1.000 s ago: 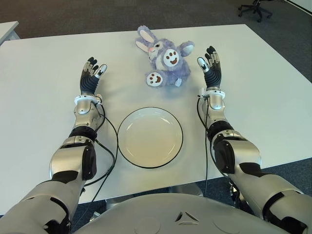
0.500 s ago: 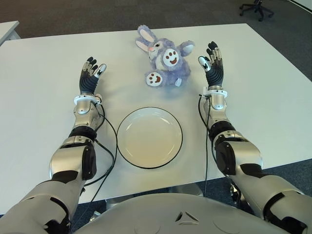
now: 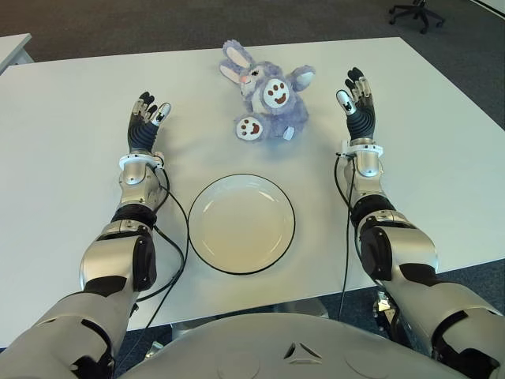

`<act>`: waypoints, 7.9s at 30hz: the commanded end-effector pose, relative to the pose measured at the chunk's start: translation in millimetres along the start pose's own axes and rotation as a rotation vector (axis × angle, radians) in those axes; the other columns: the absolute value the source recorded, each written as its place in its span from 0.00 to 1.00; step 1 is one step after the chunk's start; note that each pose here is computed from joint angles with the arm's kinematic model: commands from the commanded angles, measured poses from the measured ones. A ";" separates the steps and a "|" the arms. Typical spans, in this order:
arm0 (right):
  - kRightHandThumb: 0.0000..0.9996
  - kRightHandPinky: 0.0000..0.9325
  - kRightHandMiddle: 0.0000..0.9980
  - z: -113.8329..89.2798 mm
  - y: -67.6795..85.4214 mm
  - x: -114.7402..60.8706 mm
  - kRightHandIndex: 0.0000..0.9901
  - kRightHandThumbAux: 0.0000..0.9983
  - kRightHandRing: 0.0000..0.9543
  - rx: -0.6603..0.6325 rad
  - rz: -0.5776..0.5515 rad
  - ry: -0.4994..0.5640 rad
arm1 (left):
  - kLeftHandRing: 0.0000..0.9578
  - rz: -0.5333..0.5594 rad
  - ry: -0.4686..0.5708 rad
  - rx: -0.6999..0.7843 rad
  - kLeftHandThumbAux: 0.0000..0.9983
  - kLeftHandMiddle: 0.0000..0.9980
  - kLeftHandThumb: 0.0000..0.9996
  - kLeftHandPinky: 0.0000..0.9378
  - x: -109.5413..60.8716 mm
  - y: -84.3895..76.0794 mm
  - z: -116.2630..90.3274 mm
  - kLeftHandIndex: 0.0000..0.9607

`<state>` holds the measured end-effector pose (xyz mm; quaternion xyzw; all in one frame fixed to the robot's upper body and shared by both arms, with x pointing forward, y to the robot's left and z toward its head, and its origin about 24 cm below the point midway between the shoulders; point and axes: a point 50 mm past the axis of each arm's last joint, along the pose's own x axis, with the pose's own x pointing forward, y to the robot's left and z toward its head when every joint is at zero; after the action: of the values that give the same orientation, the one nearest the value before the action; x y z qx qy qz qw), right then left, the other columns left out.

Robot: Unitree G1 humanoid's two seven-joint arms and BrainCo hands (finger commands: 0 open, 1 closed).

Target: Put the doll into the plate.

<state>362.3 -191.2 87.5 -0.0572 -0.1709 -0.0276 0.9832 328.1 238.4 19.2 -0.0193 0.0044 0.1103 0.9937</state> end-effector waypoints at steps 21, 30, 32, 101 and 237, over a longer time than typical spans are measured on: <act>0.08 0.00 0.00 25.5 -11.3 17.0 0.00 0.57 0.00 -0.127 0.036 -0.122 | 0.04 0.020 0.286 -0.033 0.56 0.10 0.03 0.00 -37.6 -4.4 -62.2 0.00; 0.12 0.01 0.00 33.5 -13.5 19.3 0.00 0.58 0.00 -0.159 0.041 -0.176 | 0.04 0.021 0.286 -0.035 0.56 0.10 0.03 0.00 -36.8 -4.8 -61.6 0.00; 0.12 0.01 0.00 35.3 -14.8 19.5 0.00 0.58 0.00 -0.164 0.045 -0.187 | 0.04 0.020 0.284 -0.037 0.56 0.10 0.03 0.00 -36.8 -4.9 -61.6 0.00; 0.11 0.00 0.00 57.8 -17.9 36.2 0.00 0.26 0.00 -0.521 0.234 -0.247 | 0.04 0.023 0.280 -0.038 0.52 0.11 0.02 0.00 -33.9 -7.2 -59.3 0.00; 0.25 0.00 0.00 55.2 18.9 16.0 0.00 0.14 0.00 -0.843 0.640 -0.417 | 0.04 0.024 0.292 -0.034 0.45 0.09 0.00 0.00 -32.2 -13.8 -59.0 0.00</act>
<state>363.4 -167.2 151.0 -0.4935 -0.3154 0.2046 0.7843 335.0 232.6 21.0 -0.0329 0.0176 0.1215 0.9919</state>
